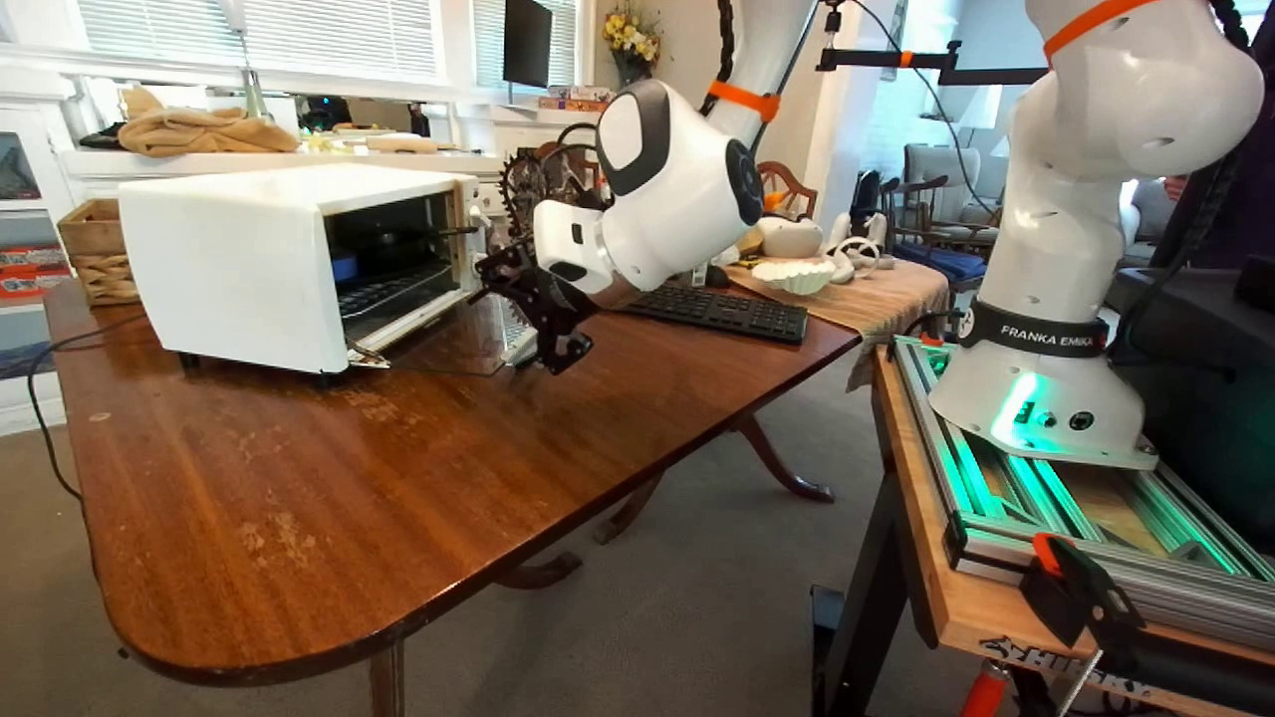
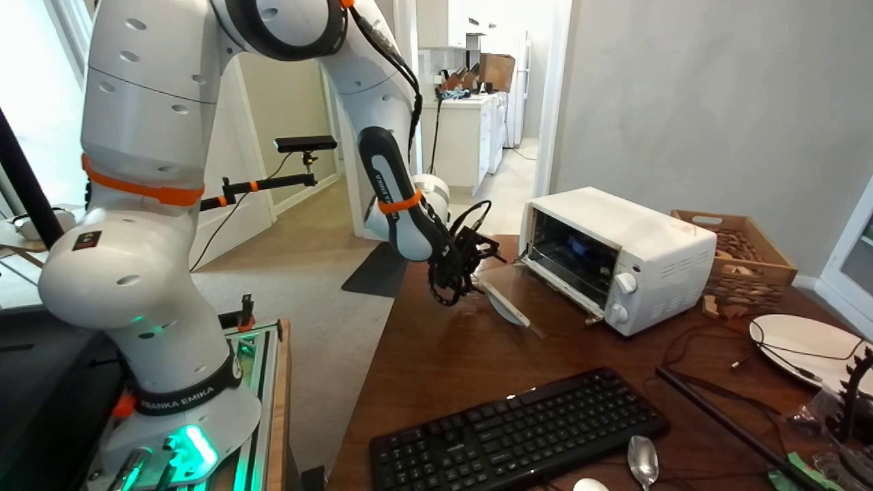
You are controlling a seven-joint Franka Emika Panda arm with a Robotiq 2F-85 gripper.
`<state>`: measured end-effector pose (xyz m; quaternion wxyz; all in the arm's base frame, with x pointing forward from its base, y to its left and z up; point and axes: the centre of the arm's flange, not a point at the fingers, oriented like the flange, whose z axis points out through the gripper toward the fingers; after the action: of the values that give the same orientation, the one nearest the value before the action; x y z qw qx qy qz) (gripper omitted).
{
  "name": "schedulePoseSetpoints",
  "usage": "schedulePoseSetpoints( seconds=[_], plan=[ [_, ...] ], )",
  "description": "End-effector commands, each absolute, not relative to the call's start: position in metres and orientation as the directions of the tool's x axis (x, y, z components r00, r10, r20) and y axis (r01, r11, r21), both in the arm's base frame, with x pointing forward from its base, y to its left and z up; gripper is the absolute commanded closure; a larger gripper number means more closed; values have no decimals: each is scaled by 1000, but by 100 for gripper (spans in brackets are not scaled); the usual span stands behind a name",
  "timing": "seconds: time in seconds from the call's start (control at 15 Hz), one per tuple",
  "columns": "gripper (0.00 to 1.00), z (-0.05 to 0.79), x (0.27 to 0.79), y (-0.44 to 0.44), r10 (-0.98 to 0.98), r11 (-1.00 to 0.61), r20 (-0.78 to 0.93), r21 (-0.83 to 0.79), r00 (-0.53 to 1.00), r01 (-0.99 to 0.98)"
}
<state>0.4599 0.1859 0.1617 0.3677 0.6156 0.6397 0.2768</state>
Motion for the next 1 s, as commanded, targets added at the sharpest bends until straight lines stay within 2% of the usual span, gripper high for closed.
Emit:
schedulePoseSetpoints(
  seconds=[0.0,0.33,0.93],
  plan=[
    [0,146,486,201,993,106,-111,780,-31,617],
    [0,136,489,220,992,123,-99,763,-74,635],
    [0,168,489,217,956,288,-277,797,-103,531]
  ],
)
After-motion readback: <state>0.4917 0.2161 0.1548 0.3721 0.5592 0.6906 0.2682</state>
